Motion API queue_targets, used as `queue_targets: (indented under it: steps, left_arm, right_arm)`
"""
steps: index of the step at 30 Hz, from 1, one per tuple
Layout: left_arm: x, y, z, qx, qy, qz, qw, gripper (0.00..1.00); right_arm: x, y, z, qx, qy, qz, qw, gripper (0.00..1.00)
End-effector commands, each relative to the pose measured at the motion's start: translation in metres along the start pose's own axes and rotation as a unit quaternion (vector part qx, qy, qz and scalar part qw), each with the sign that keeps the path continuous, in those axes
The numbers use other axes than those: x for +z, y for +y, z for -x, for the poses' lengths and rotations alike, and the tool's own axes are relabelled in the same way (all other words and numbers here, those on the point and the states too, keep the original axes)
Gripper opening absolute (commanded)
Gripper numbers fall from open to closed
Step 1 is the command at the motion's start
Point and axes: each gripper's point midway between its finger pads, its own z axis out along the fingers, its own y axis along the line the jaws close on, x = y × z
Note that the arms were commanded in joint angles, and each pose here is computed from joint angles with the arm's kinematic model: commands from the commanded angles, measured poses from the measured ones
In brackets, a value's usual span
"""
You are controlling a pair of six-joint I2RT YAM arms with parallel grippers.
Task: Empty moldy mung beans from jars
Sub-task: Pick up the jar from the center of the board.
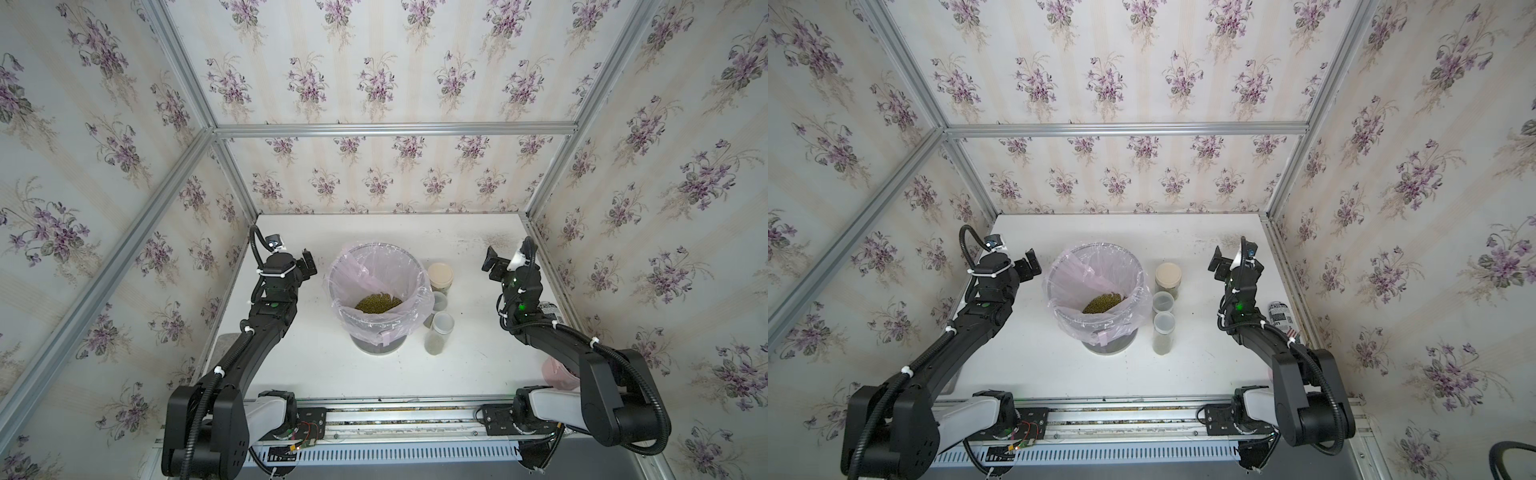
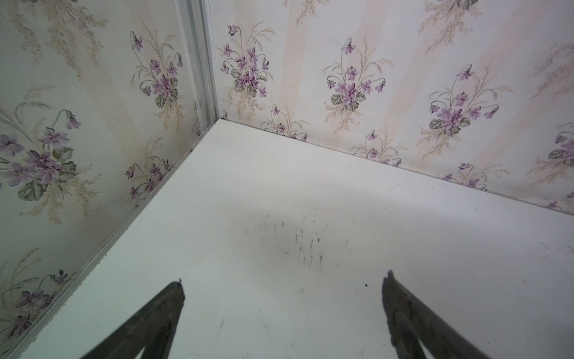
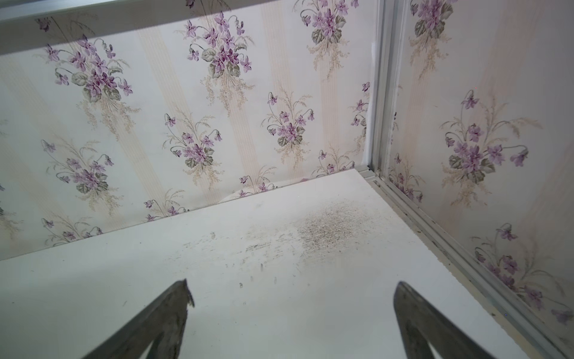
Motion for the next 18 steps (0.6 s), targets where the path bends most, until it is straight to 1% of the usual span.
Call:
queue_targets:
  steps: [1,4,5,7,10,13,14,16,17,18]
  left_arm:
    - [-0.009,0.011,0.01,-0.032,0.02,0.035,0.999,1.0]
    - [-0.02,0.012,0.034,-0.051,0.012,0.044,0.998,1.0]
    - [-0.025,0.014,0.042,-0.065,0.008,0.051,0.997,1.0]
    - [-0.036,0.021,0.054,-0.108,0.009,0.071,0.991,1.0]
    - [-0.054,0.021,0.068,-0.142,0.03,0.074,0.987,1.0]
    - [-0.075,0.031,0.073,-0.179,0.056,0.099,0.977,1.0]
    - [-0.08,0.031,0.076,-0.19,0.056,0.097,0.975,1.0]
    - [-0.089,0.028,0.085,-0.195,0.046,0.078,0.977,1.0]
    - [-0.093,0.03,0.089,-0.191,0.04,0.079,0.978,1.0]
    - [-0.098,0.036,0.09,-0.201,0.032,0.092,0.975,1.0]
  right_arm:
    - [0.001,-0.002,-0.015,0.034,0.064,-0.024,0.997,1.0]
    - [-0.005,-0.006,0.001,0.076,0.059,-0.048,0.994,1.0]
    - [-0.008,-0.008,0.006,0.094,0.06,-0.057,0.992,1.0]
    - [-0.011,-0.006,0.023,0.108,0.071,-0.066,0.989,1.0]
    - [-0.017,0.001,0.048,0.1,0.094,-0.065,0.988,1.0]
    - [-0.025,-0.008,0.064,0.124,0.113,-0.111,0.979,1.0]
    - [-0.026,-0.007,0.067,0.132,0.115,-0.11,0.978,1.0]
    - [-0.029,0.004,0.075,0.142,0.114,-0.075,0.98,1.0]
    - [-0.032,0.009,0.077,0.152,0.113,-0.058,0.98,1.0]
    - [-0.035,0.018,0.082,0.153,0.116,-0.032,0.981,1.0]
